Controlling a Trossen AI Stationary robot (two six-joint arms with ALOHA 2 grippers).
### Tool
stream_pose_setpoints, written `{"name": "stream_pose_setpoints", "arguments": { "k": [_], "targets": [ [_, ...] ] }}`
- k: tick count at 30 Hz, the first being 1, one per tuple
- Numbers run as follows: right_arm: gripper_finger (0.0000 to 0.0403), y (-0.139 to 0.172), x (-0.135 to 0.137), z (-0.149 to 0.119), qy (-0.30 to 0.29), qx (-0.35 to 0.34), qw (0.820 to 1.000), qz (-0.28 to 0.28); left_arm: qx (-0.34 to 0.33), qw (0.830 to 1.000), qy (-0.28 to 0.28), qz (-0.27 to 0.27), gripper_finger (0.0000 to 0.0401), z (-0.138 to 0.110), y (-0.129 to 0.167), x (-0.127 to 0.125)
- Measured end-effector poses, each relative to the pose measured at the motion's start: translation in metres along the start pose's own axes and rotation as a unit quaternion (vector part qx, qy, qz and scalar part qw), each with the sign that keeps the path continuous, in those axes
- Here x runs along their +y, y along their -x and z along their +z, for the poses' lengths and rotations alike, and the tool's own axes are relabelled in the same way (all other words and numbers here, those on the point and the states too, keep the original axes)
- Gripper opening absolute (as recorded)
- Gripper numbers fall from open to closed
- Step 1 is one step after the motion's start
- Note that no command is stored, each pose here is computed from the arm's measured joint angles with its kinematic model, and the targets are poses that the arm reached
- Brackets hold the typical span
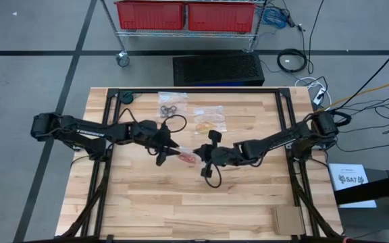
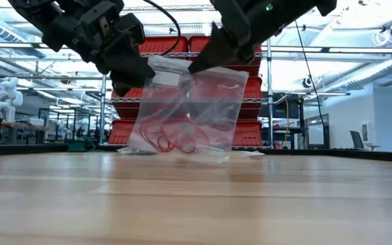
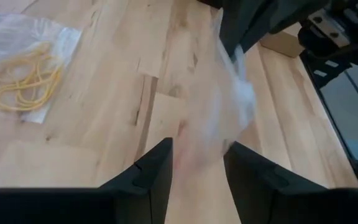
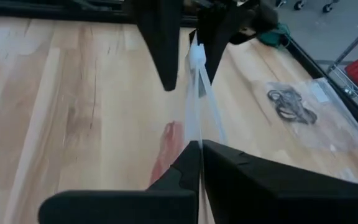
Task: Sort rubber bands
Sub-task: Close the transparent zip bag
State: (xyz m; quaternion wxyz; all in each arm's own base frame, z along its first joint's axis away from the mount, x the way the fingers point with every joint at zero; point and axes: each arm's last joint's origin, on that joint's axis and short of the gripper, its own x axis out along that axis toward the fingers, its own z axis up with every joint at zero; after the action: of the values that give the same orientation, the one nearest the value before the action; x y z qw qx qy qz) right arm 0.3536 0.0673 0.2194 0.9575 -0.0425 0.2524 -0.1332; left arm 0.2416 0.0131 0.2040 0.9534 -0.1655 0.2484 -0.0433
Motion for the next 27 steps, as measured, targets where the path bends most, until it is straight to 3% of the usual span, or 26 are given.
{"name": "stream_pose_setpoints", "arguments": {
  "k": [9,12,17,27],
  "targets": [
    [0.0000,0.0007,0.0018,-0.0031,0.000,0.012,1.000,0.001,-0.021,1.000,-0.010,-0.006,0.0133,0.0041,0.0001,-0.0011],
    [0.0000,0.0010,0.0026,-0.0032,0.000,0.012,1.000,0.002,-0.021,1.000,-0.009,-0.005,0.0100,0.0041,0.0001,-0.0011],
    [0.0000,0.0013,0.0034,-0.0026,-0.002,0.009,1.000,0.003,-0.021,1.000,-0.015,-0.002,0.0013,0.0040,0.0001,-0.0009],
    [0.0017,0.0016,0.0040,-0.0027,-0.048,0.009,0.999,0.003,-0.030,0.998,-0.046,0.024,0.0003,0.0031,-0.0015,-0.0067]
  ]
}}
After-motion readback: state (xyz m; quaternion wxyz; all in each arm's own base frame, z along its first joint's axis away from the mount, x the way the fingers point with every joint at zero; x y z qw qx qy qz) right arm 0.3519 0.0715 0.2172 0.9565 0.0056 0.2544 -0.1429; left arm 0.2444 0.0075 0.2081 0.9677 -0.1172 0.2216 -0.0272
